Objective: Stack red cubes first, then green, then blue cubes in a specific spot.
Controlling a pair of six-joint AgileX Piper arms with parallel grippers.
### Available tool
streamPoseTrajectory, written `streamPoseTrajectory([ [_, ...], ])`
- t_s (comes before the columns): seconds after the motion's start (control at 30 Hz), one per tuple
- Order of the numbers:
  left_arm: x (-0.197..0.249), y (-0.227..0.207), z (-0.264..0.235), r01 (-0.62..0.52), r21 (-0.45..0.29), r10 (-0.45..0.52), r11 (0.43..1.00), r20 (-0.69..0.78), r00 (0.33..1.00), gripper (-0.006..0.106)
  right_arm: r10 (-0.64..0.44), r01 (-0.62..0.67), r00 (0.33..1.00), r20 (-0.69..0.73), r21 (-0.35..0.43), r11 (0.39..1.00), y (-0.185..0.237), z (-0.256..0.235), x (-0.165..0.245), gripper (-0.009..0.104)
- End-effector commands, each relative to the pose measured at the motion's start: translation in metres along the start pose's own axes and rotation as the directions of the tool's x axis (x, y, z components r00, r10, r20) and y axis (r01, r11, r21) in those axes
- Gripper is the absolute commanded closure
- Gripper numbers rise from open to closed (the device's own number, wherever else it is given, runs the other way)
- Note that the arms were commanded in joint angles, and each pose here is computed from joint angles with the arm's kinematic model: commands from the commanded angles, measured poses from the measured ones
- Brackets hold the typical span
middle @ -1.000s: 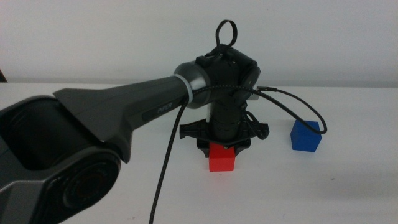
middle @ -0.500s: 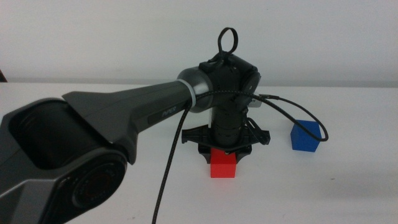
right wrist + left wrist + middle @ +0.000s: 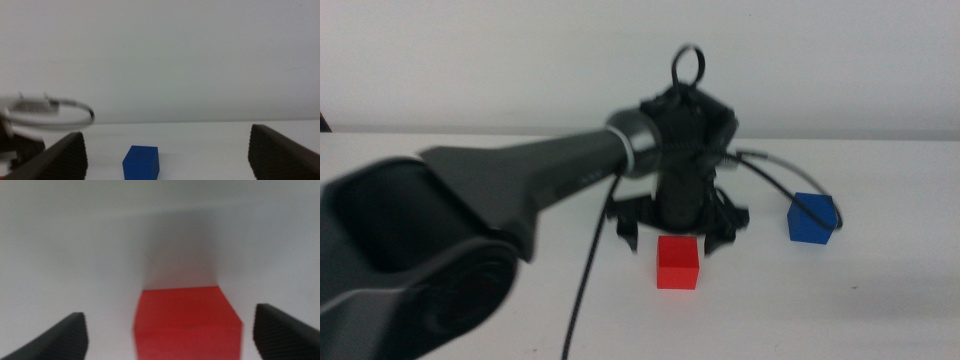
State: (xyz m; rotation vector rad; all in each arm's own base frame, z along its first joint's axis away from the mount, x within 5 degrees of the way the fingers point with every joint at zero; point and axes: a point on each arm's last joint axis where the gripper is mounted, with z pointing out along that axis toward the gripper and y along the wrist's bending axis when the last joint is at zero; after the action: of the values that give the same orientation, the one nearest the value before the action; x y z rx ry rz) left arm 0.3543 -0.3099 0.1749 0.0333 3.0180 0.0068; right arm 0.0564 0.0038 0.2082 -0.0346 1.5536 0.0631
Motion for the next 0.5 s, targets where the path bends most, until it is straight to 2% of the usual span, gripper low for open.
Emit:
streamPoseTrajectory([
  [0.0, 0.004, 0.013, -0.046, -0.013, -0.038, 0.014, 0.999, 0.036, 0.999, 0.007, -0.004, 0.004, 1.000, 0.005, 0.006, 1.000, -0.001, -0.001, 0.012, 0.010],
  [0.1, 0.007, 0.032, -0.099, -0.046, -0.031, 0.051, 0.998, 0.158, 0.986, 0.007, -0.004, 0.004, 1.000, 0.005, 0.006, 1.000, -0.001, -0.001, 0.012, 0.010],
  [0.23, 0.010, 0.084, -0.139, 0.003, -0.088, 0.019, 0.996, 0.250, 0.968, 0.007, -0.004, 0.004, 1.000, 0.005, 0.006, 1.000, -0.001, -0.001, 0.012, 0.010],
  [0.37, 0.007, 0.164, -0.133, 0.015, -0.176, 0.016, 0.984, 0.176, 0.984, 0.007, -0.004, 0.004, 1.000, 0.005, 0.006, 1.000, -0.001, -0.001, 0.012, 0.010],
  [0.47, -0.003, 0.224, -0.118, 0.092, -0.193, -0.072, 0.977, 0.107, 0.992, 0.007, -0.004, 0.004, 1.000, 0.005, 0.006, 1.000, -0.001, -0.001, 0.012, 0.010],
])
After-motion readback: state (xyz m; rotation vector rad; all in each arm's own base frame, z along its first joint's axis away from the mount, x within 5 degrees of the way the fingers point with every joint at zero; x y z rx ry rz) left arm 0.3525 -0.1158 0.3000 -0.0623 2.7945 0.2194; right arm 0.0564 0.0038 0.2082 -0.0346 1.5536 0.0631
